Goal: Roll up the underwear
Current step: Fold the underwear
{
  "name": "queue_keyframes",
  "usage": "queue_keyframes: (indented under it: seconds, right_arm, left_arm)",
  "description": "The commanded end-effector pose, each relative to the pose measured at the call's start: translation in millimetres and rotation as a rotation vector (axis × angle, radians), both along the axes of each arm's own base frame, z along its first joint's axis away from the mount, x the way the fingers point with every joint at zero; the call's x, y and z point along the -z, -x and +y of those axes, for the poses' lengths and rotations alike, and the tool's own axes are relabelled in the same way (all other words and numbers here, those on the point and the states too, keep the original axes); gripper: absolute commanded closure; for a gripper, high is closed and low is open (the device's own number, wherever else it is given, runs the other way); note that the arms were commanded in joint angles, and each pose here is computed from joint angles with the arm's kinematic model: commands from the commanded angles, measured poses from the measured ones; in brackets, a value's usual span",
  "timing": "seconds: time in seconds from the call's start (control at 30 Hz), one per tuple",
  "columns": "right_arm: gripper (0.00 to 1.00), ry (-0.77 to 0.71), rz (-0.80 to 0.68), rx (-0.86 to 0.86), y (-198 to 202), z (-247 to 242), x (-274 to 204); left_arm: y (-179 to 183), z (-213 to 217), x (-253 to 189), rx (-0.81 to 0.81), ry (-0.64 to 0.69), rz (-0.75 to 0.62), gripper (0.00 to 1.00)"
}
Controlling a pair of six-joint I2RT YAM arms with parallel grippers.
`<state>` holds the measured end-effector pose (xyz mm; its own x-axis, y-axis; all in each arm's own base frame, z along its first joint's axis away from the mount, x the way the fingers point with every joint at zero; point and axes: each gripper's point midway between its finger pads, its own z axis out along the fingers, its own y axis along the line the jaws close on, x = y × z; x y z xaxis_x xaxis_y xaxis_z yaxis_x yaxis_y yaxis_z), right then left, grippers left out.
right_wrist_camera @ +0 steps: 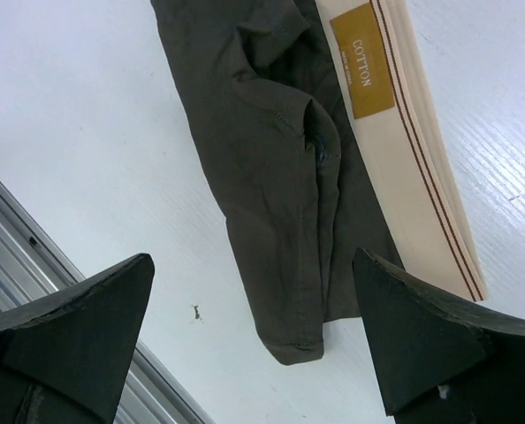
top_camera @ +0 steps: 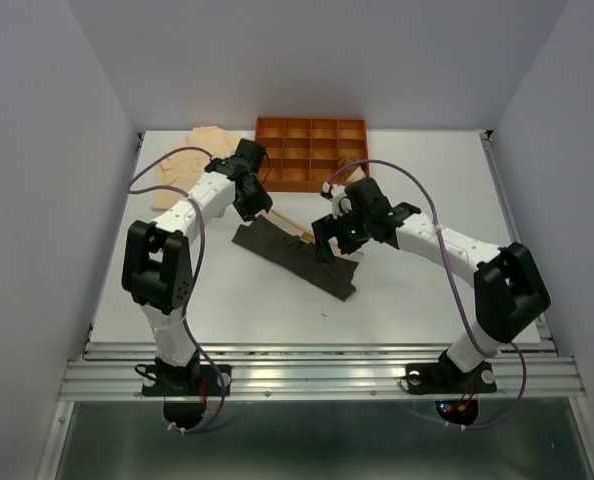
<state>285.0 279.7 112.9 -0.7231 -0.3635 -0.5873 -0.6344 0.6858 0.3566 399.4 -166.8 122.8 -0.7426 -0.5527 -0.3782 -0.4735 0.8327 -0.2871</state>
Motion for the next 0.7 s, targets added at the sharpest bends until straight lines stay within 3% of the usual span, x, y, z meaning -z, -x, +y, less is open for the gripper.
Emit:
queue_keyframes:
  seconds: [0.0, 0.37, 0.67]
  right_arm:
    - [0.0, -0.024, -0.026, 0.045, -8, 5, 3]
    - [0.0, 0.026, 0.087, 0.052, 5, 0, 55]
    - [0.0, 0.079, 0.179, 0.026, 58, 3, 86]
  left_arm:
    - [11, -8, 24, 0.046, 0.01, 0.024, 0.53]
    - [23, -5, 70, 0.061, -0.024, 0.093, 0.54]
    - [41, 8, 105, 0.054, -0.072, 0.168, 0.54]
